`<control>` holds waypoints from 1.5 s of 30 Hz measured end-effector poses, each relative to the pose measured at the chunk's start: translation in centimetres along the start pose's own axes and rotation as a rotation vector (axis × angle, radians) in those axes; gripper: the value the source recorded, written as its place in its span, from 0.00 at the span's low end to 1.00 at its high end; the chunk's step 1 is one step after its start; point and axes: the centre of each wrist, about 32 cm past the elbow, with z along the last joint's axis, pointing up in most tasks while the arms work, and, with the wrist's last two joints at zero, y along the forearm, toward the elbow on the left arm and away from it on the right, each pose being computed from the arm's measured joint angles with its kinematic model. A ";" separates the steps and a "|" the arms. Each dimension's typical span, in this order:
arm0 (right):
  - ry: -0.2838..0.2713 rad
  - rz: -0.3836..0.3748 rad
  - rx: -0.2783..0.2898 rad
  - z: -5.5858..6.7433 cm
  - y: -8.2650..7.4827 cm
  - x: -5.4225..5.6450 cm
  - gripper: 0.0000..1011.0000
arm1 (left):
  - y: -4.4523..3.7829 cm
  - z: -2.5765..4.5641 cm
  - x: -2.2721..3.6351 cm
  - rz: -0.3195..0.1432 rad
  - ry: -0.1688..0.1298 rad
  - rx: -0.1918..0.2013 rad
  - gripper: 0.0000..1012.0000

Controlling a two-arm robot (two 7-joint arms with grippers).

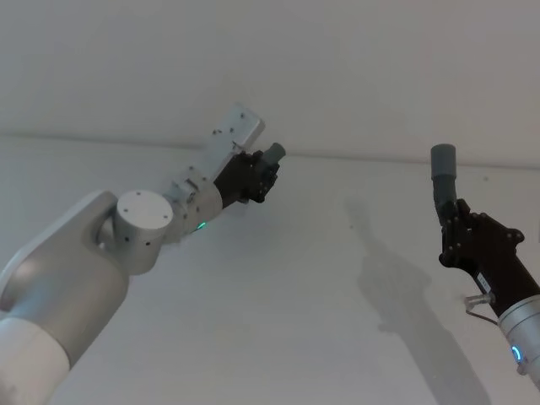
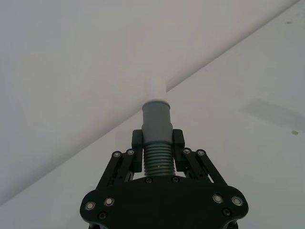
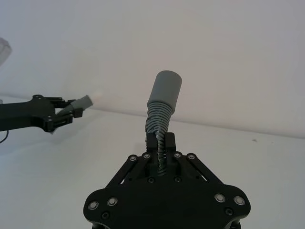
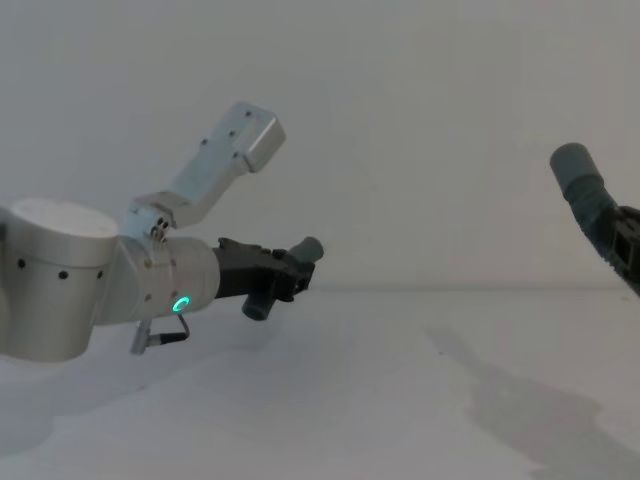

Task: Use both hands to pick up one end of the pipe from the table, align the ends, and insert them.

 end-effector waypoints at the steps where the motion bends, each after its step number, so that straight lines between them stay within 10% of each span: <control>1: 0.000 0.000 0.000 0.0 0.0 0.0 0.07 | 0.15 -0.05 -0.05 0.003 0.001 -0.003 0.34; 45: 0.000 0.000 0.000 0.0 0.0 0.0 0.07 | 9.97 -0.86 -3.99 0.160 0.027 -0.171 0.34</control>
